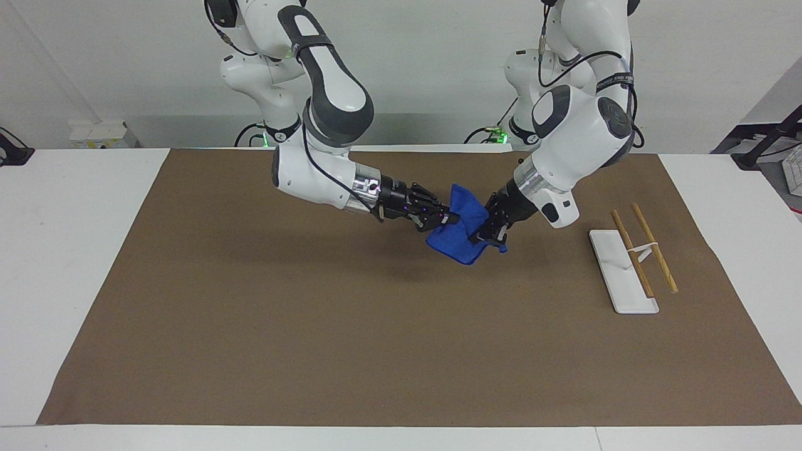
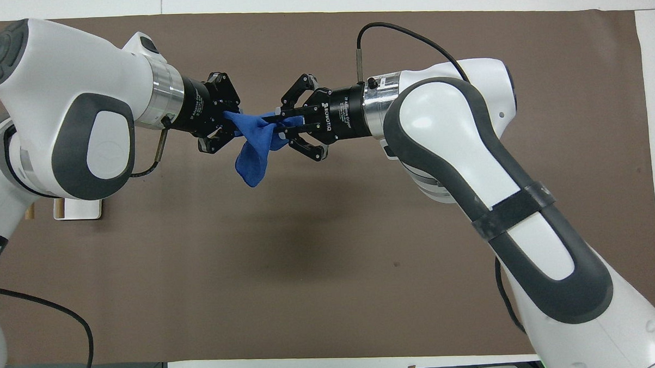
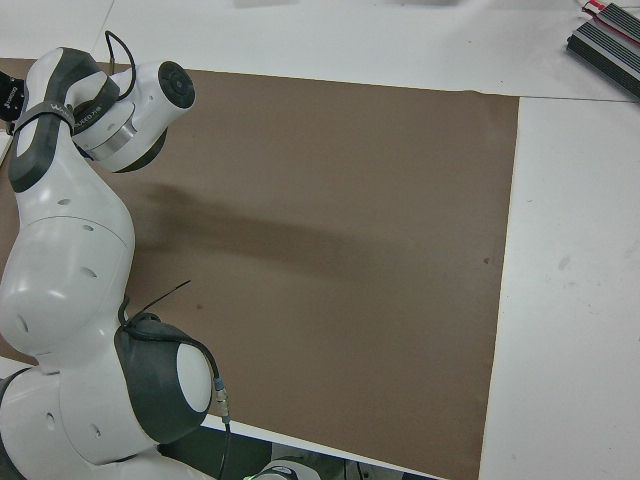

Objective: Right arm passes towel to left arm to hang
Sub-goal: 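Close the left gripper on the towel beside the right gripper, then open the right gripper and withdraw it while the left gripper pulls back, then lower the towel with the left gripper over the wooden rod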

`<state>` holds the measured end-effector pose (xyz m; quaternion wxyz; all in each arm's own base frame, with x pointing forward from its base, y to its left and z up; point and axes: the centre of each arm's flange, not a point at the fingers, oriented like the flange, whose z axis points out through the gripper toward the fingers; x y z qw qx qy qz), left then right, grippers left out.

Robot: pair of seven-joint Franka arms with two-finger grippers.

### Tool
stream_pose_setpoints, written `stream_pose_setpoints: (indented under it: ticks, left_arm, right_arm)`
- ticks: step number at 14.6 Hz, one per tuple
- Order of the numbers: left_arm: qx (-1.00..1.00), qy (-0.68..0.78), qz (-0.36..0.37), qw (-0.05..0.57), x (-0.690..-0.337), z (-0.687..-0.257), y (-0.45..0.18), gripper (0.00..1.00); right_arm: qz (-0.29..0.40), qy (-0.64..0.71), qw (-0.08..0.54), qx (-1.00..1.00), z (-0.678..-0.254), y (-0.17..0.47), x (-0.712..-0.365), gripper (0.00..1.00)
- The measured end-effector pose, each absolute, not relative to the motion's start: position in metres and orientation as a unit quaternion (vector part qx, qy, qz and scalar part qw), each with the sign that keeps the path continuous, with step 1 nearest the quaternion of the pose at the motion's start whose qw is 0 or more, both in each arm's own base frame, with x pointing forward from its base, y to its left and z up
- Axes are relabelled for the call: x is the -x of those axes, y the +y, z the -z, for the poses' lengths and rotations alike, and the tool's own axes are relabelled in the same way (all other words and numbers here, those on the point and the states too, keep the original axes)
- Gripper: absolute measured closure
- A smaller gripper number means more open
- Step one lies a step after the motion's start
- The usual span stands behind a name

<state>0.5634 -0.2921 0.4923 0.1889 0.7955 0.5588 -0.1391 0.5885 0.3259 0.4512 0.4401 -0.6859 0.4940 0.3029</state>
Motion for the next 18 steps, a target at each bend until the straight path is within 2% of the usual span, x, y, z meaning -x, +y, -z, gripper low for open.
stream_pose_setpoints:
  ticks: [4, 7, 11, 15, 18]
  left_arm:
    - [-0.797, 0.556, 0.136, 0.191, -0.565, -0.494, -0.289, 0.98]
    - [-0.828, 0.512, 0.122, 0.193, -0.568, -0.493, -0.283, 0.98]
    - [-0.899, 0.405, 0.066, 0.151, -0.577, -0.478, -0.251, 0.98]
    - [-0.924, 0.356, 0.051, 0.132, -0.592, -0.453, -0.179, 0.98]
    - [-0.938, 0.321, 0.045, 0.122, -0.594, -0.439, -0.114, 0.98]
  right_arm:
    - [-0.223, 0.431, 0.406, 0.775, -0.455, 0.313, -0.59, 0.32]
    - [-0.128, 0.349, 0.336, 0.866, -0.468, 0.282, -0.594, 0.01]
    - [-0.036, 0.197, 0.181, 0.963, -0.472, 0.186, -0.609, 0.0]
    - [-0.017, 0.088, 0.011, 0.996, -0.498, 0.069, -0.609, 0.0]
    - [-0.016, 0.08, -0.039, 0.996, -0.551, 0.029, -0.587, 0.0]
